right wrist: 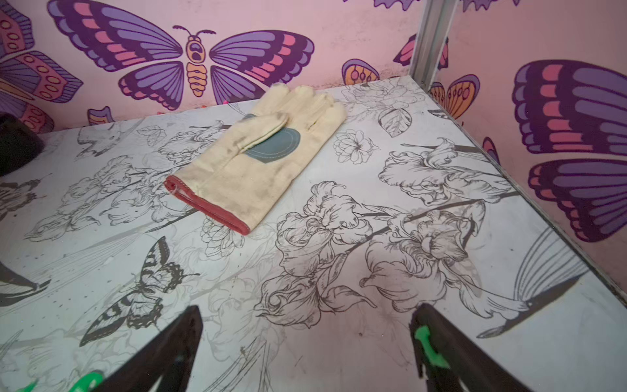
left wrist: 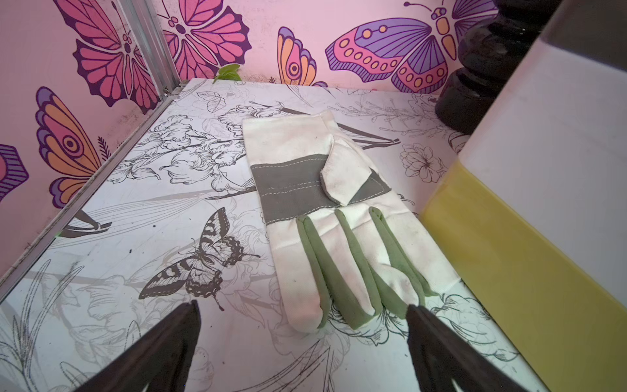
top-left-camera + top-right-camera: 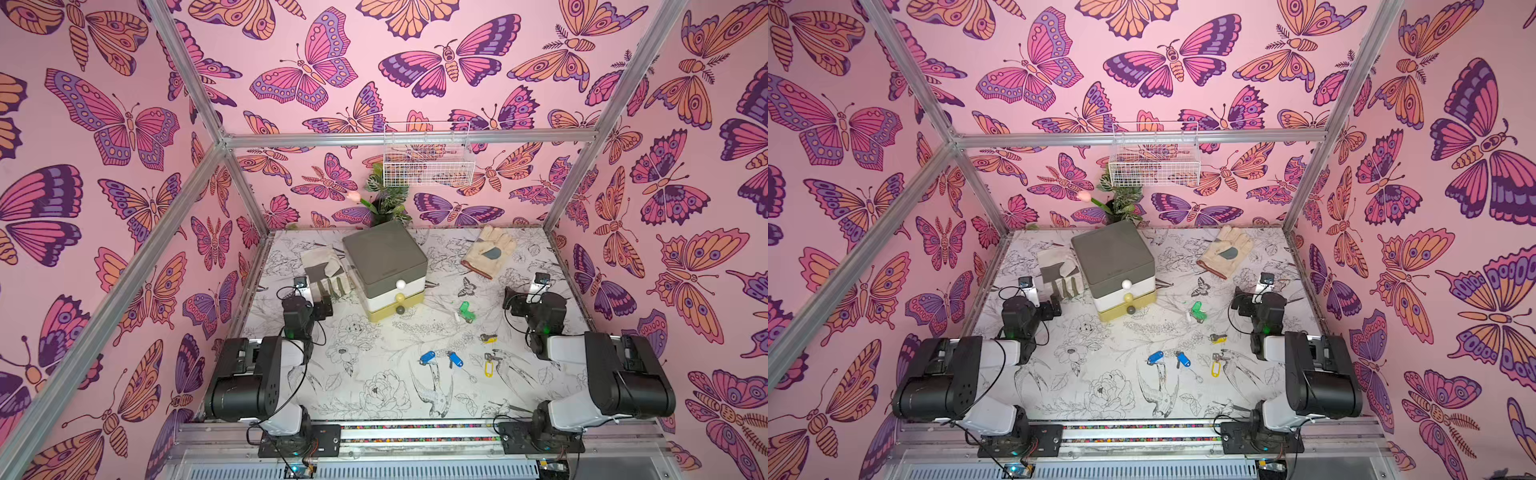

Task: Take the keys out of the drawer
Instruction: Reset both arms

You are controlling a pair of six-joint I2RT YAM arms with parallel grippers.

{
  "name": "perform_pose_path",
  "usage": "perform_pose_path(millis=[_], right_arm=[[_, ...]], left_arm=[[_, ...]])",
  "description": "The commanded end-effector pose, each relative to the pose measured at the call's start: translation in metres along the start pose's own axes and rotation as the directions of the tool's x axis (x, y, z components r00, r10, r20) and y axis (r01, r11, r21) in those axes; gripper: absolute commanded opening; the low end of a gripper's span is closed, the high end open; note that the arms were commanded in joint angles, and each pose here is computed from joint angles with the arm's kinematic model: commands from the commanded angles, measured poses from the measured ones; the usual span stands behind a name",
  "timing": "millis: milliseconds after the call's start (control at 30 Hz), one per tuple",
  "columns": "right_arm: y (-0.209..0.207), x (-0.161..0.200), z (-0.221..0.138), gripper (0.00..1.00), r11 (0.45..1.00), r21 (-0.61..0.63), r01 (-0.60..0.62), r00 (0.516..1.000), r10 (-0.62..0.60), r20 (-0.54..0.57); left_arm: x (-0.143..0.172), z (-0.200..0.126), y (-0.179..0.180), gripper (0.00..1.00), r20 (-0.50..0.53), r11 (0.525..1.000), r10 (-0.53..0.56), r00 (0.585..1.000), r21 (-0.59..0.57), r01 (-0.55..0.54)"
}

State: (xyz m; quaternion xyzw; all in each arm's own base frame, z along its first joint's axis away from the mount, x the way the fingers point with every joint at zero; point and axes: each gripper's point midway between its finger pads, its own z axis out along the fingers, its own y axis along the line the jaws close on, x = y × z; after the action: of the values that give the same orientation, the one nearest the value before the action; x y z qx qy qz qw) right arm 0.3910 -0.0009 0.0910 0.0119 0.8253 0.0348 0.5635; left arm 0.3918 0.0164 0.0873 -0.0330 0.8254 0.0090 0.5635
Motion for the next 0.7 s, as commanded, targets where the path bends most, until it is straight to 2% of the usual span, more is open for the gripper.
perform_pose_path(millis=[0, 67, 667], right_arm=[[0.0115, -0.0045, 0.0007, 0.99, 0.997, -0.064, 0.031, 1.0, -0.031, 0.001], [0.0051, -0.0048, 0.0012, 0.99, 0.999, -0.042, 0.006, 1.0, -0.006, 0.003], [0.0088, -0.0042, 0.0008, 0.99, 0.999, -0.041, 0.029, 1.0, -0.029, 0.002]], left_arm=[[-0.0007, -0.0001, -0.0016, 1.0, 0.012, 1.0, 0.014, 1.0, 0.007, -0.014], [-0.0007, -0.0002, -0.0018, 1.0, 0.012, 1.0, 0.014, 1.0, 0.009, -0.014], [-0.0016, -0.0004, -0.0016, 1.0, 0.015, 1.0, 0.014, 1.0, 0.008, -0.014]])
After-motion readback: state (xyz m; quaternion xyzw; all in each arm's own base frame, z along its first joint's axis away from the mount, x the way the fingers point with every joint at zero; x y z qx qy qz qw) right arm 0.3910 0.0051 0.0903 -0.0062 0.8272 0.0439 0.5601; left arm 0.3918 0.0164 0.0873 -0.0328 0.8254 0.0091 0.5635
